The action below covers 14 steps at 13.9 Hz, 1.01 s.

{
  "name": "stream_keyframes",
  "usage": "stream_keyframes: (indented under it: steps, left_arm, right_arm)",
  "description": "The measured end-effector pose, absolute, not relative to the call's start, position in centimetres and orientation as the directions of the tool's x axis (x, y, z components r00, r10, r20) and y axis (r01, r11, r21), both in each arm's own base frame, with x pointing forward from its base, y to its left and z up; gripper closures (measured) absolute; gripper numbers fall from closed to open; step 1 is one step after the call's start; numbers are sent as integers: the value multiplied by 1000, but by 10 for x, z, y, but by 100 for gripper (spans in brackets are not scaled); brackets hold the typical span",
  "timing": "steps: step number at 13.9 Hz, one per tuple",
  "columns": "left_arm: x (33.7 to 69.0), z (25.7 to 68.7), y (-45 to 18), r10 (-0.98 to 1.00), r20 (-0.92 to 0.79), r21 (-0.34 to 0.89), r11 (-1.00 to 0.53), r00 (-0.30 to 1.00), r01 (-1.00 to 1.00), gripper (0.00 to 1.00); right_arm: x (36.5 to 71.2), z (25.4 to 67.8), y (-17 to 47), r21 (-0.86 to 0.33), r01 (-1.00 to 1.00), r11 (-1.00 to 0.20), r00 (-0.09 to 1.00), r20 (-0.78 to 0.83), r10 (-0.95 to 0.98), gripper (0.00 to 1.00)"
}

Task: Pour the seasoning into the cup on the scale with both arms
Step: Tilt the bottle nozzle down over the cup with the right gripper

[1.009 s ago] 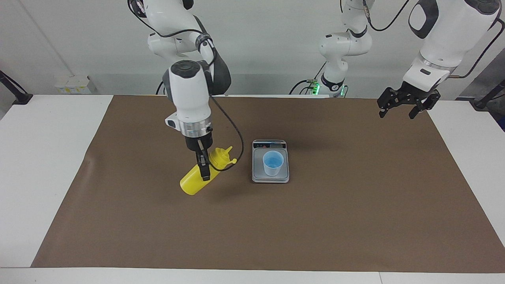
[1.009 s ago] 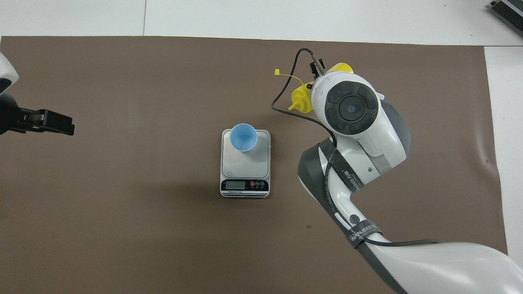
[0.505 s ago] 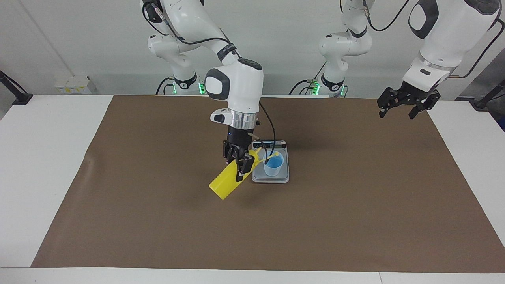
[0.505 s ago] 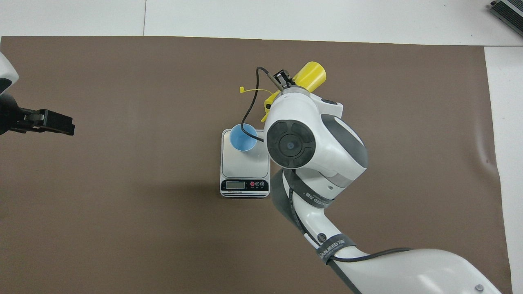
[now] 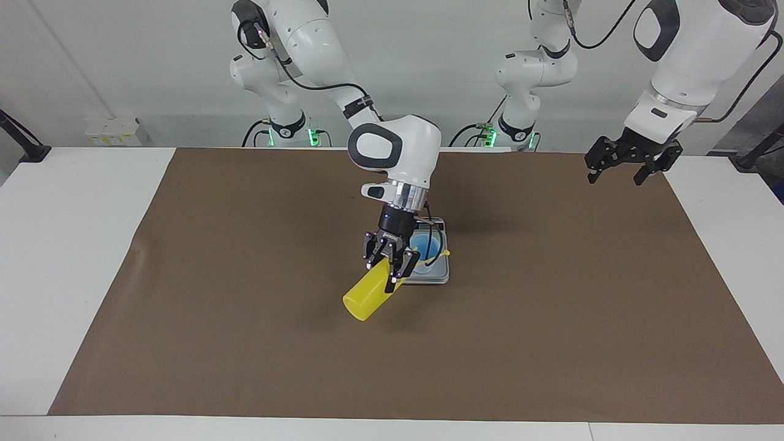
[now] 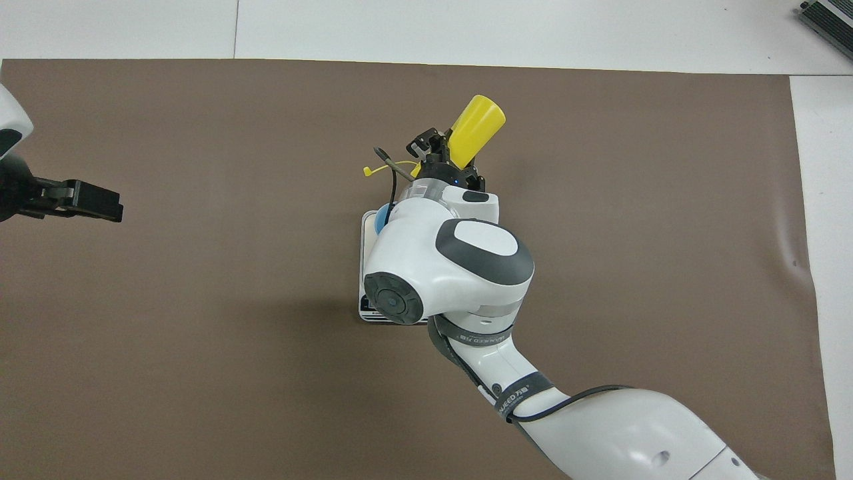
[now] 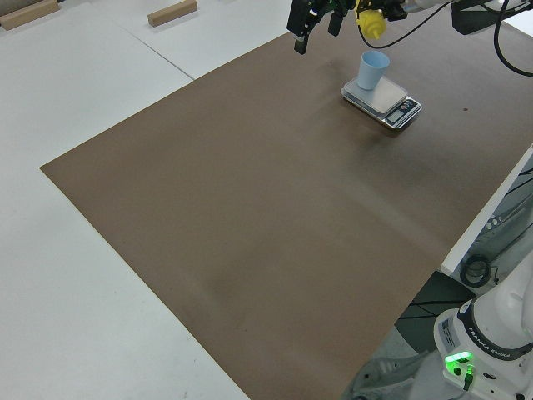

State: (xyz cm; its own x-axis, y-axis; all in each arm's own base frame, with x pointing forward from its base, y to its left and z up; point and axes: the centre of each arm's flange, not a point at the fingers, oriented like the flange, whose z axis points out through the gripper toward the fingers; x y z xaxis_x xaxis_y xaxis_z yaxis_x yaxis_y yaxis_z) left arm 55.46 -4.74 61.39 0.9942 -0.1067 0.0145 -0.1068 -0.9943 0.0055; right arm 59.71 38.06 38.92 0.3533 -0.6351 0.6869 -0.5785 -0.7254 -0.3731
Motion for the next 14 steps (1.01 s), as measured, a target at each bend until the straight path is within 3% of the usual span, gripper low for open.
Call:
stream_keyframes:
  steps: [7,14]
  left_arm:
    - [555,614,-47,-107,14,6,-994,994,-108,0]
    - [555,613,-49,-113,13,6,-994,994,-113,0]
  right_arm:
    - [585,389,402,-392,-465,-794,301,773,-558,46]
    - [579,372,403,-302,-337,-892,284,870,-402,46]
